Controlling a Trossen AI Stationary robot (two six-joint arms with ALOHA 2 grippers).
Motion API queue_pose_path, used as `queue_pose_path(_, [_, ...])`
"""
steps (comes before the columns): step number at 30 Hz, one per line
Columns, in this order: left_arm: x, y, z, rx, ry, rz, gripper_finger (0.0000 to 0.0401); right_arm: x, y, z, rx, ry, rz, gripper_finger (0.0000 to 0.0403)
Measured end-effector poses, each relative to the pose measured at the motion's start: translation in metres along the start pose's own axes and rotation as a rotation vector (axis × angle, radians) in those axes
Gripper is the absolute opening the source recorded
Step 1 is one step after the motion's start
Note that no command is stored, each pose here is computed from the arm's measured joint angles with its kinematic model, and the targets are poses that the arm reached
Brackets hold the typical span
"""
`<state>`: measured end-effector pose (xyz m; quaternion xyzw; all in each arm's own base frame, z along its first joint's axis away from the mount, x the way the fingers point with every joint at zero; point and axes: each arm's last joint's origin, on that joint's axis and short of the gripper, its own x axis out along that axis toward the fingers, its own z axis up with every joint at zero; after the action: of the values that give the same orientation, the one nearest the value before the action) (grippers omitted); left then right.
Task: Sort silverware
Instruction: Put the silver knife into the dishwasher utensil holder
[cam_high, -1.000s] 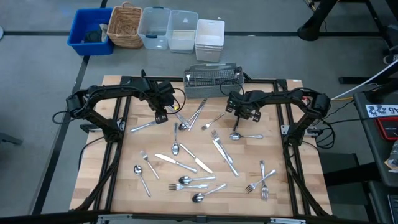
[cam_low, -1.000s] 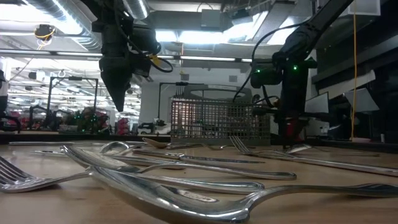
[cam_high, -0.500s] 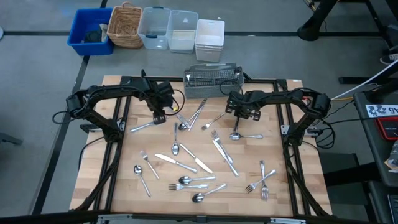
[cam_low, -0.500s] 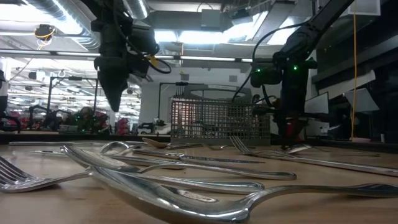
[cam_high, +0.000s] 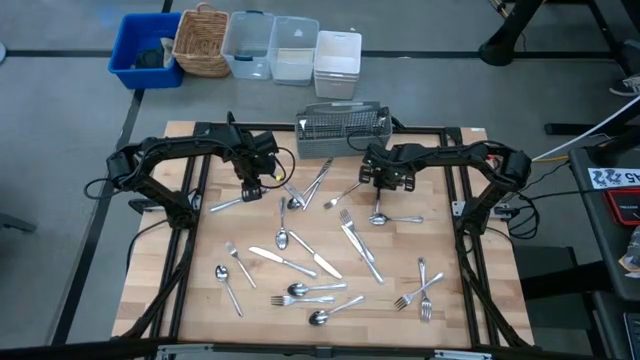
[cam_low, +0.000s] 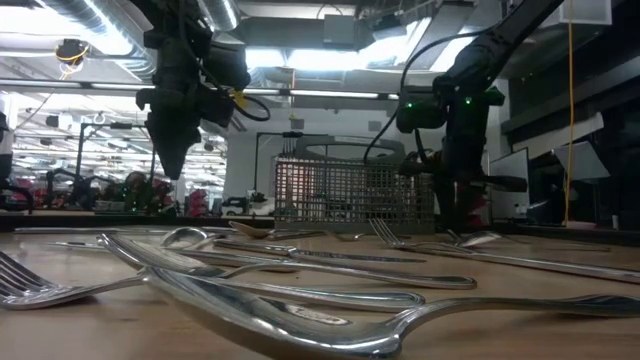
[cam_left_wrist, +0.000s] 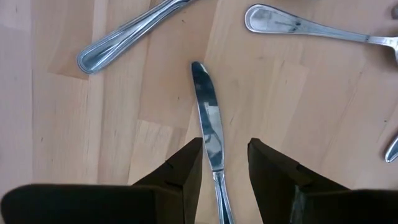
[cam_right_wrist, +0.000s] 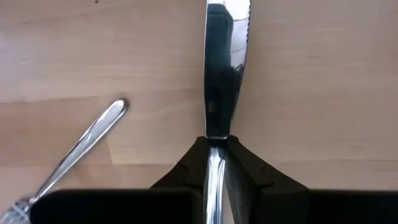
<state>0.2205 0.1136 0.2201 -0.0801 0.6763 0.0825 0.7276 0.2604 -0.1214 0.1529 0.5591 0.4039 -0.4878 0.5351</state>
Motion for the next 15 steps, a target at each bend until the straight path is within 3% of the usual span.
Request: queue_pose_path(15, [0.0,0.0004,-0.0001,0.039,-0.001,0.0,0.0115,-0.002,0.006,-0.0044,-0.12,0.061,0.069,0.0039])
